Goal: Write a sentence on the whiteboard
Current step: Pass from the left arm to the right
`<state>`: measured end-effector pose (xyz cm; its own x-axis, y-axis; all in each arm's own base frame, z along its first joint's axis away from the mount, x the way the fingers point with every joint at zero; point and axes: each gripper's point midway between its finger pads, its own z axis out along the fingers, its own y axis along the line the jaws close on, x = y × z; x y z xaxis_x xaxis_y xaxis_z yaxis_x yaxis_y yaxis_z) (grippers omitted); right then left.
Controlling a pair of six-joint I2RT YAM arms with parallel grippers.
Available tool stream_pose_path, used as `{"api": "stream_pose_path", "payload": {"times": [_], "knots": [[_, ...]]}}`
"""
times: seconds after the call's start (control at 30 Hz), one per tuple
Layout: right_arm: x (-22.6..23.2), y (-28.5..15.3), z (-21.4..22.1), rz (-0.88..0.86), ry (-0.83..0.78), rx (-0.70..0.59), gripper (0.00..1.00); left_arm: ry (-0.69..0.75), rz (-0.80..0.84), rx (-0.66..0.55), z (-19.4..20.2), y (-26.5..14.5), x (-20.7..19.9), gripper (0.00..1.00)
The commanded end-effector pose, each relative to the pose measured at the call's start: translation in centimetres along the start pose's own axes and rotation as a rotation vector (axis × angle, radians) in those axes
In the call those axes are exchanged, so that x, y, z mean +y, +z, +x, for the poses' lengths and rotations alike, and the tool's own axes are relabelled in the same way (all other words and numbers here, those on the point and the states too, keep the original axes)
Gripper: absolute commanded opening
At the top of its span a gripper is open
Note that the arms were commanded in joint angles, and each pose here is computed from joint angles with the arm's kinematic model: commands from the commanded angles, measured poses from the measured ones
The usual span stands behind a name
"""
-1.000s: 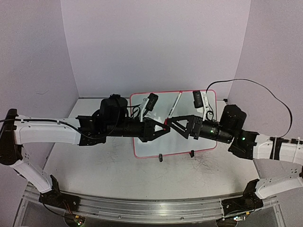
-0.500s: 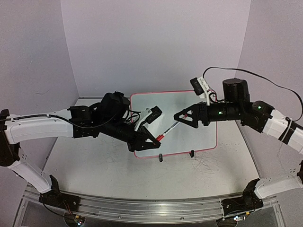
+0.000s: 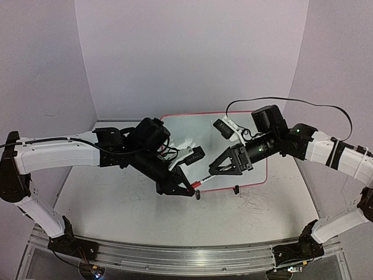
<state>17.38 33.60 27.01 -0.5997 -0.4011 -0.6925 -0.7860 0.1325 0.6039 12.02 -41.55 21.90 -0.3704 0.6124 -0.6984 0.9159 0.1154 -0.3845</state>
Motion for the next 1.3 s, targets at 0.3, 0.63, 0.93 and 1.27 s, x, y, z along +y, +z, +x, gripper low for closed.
{"api": "stream_pose_path", "payload": {"times": [0.3,0.63,0.93,1.27], "knots": [[0.4,0.6,0.8,-0.051,-0.029,0.023,0.61,0.053,0.012,-0.055,-1.9,-2.1,-1.4,0.00],[1.3,0.4,0.9,-0.098,-0.043,0.012,0.43,0.056,-0.012,-0.089,-2.4,-3.5,-1.8,0.00],[1.9,0.9,-0.2,-0.143,-0.033,0.001,0.35,0.056,0.000,-0.083,-2.5,-3.1,-1.8,0.00],[1.9,1.5,-0.8,-0.165,-0.006,-0.023,0.21,0.046,-0.016,-0.074,-2.1,-2.9,-1.3,0.00]]}}
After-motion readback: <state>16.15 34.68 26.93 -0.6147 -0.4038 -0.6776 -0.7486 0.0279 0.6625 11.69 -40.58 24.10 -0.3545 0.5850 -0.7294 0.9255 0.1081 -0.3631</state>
